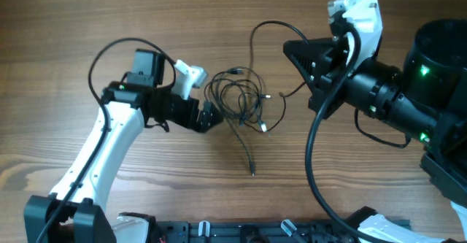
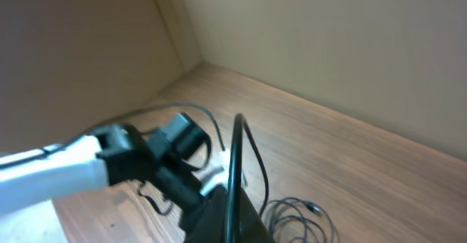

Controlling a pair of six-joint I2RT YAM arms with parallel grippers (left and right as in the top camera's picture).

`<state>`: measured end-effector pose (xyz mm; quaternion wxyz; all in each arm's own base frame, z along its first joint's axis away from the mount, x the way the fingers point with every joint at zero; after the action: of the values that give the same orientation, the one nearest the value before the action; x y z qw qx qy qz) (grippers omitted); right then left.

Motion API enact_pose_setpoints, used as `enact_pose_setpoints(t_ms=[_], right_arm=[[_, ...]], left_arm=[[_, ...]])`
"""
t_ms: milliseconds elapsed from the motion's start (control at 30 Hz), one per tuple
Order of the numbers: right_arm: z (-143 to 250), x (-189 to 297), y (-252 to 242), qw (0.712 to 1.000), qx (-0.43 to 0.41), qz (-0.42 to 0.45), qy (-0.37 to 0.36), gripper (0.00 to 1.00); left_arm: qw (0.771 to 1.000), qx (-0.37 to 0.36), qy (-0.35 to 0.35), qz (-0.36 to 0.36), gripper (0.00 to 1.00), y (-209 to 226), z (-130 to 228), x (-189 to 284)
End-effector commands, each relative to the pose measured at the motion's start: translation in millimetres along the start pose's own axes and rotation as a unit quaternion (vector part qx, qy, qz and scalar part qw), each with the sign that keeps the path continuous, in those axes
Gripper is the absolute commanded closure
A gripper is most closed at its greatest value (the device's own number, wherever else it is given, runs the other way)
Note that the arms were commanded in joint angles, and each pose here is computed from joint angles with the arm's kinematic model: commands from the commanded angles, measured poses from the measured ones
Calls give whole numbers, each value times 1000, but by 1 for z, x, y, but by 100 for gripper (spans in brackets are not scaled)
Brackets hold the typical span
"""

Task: Untangle cables

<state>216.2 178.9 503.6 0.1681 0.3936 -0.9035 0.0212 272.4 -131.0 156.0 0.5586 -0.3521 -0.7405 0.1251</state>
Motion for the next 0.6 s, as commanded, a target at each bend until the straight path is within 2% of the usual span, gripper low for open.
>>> enact_pose_setpoints(t_ms=[0, 67, 200, 300, 567], right_arm=[[-10, 11, 15, 999, -4, -48, -25, 96], [-17, 16, 27, 995, 6, -90, -40, 96], [-41, 48, 56, 974, 99, -174, -105, 96], [-60, 79, 66, 961, 148, -171, -160, 96], [-104, 182, 93, 912, 210, -155, -317, 96]], left_arm=[[996, -37, -9, 75, 3, -12, 10, -12], [995, -54, -10, 79, 3, -15, 13, -21], [991, -98, -3, 94, 3, -29, 19, -41], [987, -124, 7, 100, 2, -39, 23, -53], [981, -158, 37, 109, 0, -51, 30, -86]])
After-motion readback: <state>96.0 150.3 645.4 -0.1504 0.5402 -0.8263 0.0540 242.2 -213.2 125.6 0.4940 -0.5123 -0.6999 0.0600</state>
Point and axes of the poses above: each gripper's point midway between its finger pads, its own x axis back along the fingers, its own y axis along the line the jaws close on, z = x × y, the point moved 4 cm from there along x, back along the fingers, and after that the axes turned 7 degrees about x, right-handed, at the moved point
